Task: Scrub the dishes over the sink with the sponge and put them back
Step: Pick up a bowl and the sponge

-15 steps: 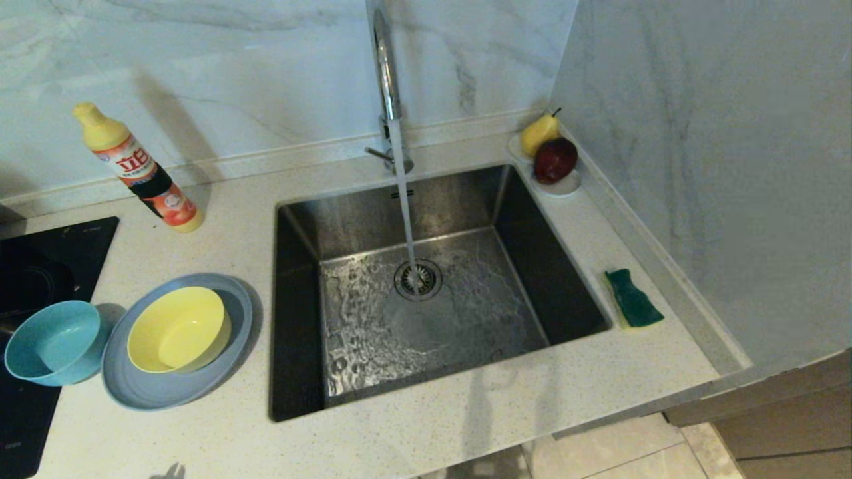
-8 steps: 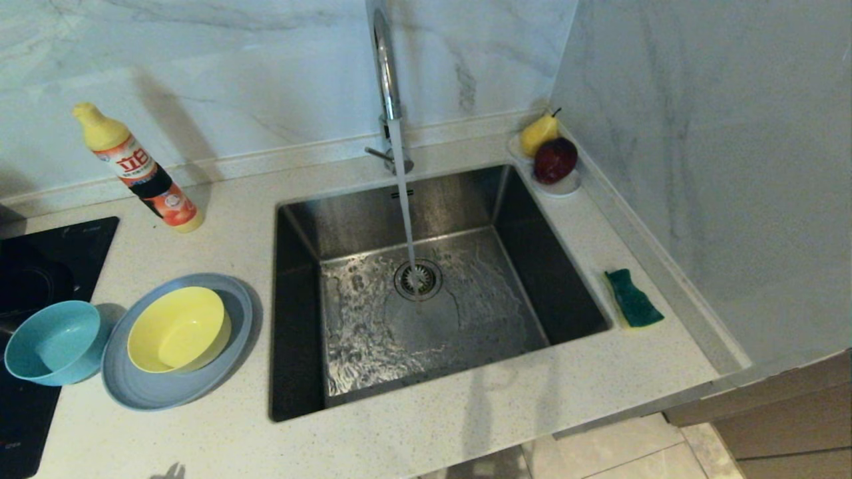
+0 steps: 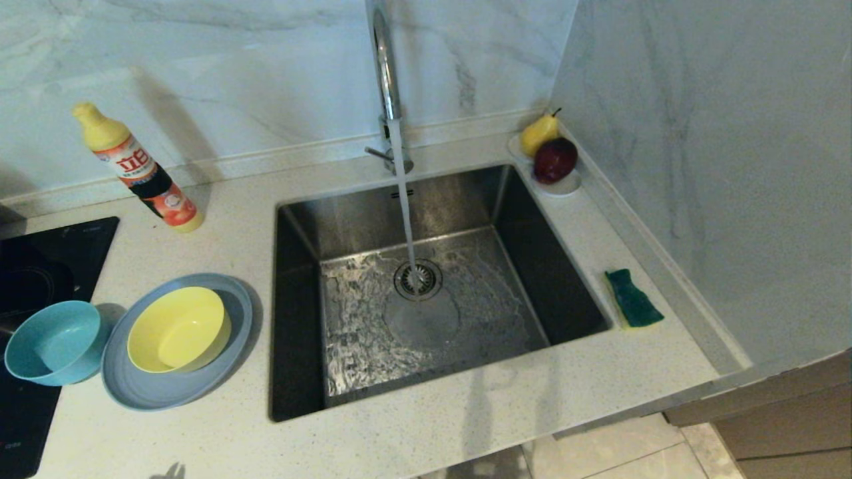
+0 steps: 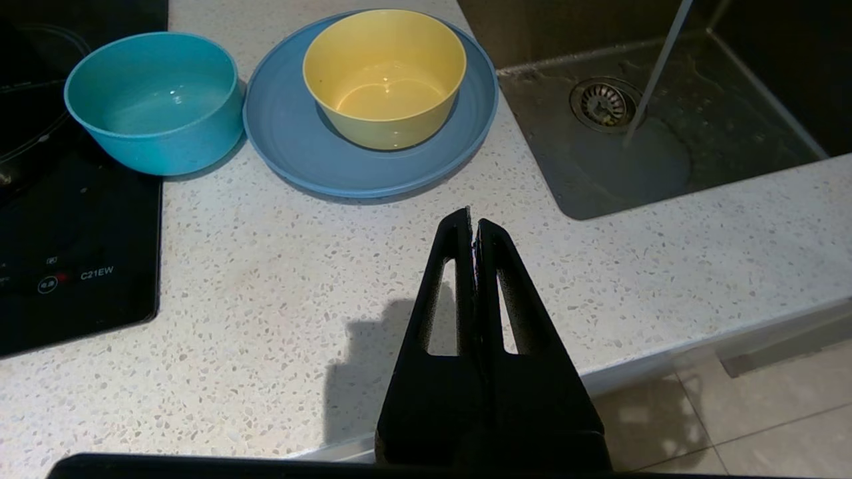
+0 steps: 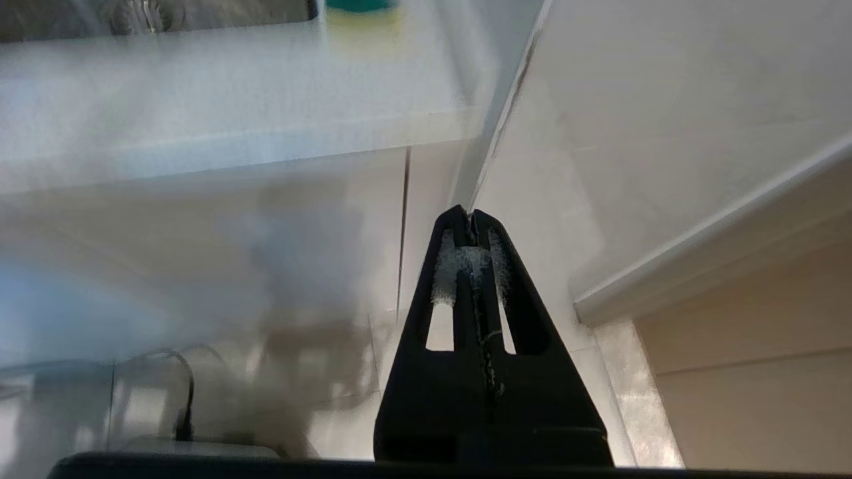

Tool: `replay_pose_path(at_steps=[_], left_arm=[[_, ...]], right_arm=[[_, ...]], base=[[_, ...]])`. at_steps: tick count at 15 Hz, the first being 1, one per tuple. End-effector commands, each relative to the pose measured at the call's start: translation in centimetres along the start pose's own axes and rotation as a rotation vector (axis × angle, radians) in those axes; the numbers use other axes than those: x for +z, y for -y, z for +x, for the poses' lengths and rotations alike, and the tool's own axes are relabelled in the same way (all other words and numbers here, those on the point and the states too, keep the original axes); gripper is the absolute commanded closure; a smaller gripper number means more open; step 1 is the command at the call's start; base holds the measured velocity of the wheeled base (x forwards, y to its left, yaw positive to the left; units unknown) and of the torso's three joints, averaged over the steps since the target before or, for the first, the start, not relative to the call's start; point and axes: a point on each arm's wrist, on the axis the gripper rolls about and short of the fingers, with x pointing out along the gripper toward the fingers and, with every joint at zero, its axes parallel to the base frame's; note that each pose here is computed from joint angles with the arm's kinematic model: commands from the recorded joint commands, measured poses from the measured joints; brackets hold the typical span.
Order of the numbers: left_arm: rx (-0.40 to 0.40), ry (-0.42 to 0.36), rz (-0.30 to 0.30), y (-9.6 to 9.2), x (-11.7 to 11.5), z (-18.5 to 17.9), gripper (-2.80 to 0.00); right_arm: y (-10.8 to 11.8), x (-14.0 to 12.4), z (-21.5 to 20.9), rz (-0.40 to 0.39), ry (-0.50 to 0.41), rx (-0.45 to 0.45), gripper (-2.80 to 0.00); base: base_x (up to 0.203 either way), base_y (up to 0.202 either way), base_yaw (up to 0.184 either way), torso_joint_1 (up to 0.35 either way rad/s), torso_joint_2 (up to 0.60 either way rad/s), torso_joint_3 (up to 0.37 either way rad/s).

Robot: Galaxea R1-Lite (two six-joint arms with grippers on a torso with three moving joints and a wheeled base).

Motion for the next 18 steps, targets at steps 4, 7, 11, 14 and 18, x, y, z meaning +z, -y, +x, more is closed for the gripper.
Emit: replay_pose_path(at_steps=[4,7,11,14,18], left_arm=[[-0.002,-0.035,0.0,0.1,-0.9,0.2,0.0],[-0.002,-0.035,0.0,0.1,-0.9,0.2,0.0],[-0.003,-0.035,-0.001,0.1,-0.9,0.2,0.0],[-0.004,-0.035,-0.001,0.1,-0.9,0.2,0.0],[-0.002,-0.033,-0.001,0.1,-0.9,0.2,0.0]], right_arm=[[0.3,10.1,-2.5,-0.023,0.136,0.11,0.0],[0.4,15.1,0.0,-0.029,0.054,0.201,0.0],[0.4,17.3,6.3,-0.115,-0.176,0.278,0.0],[0.4,18.4,10.6,-0.141,-0.29,0.315,0.0],[0.0,17.5,16.0,-0.118,-0.475,0.361,0.0]], base=[[0.0,0.0,0.0,0.0,0.0,0.0],[0.0,0.0,0.0,0.0,0.0,0.0],[0.0,0.0,0.0,0.0,0.0,0.0],[0.0,0.0,0.0,0.0,0.0,0.0],[0.0,0.0,0.0,0.0,0.0,0.0]])
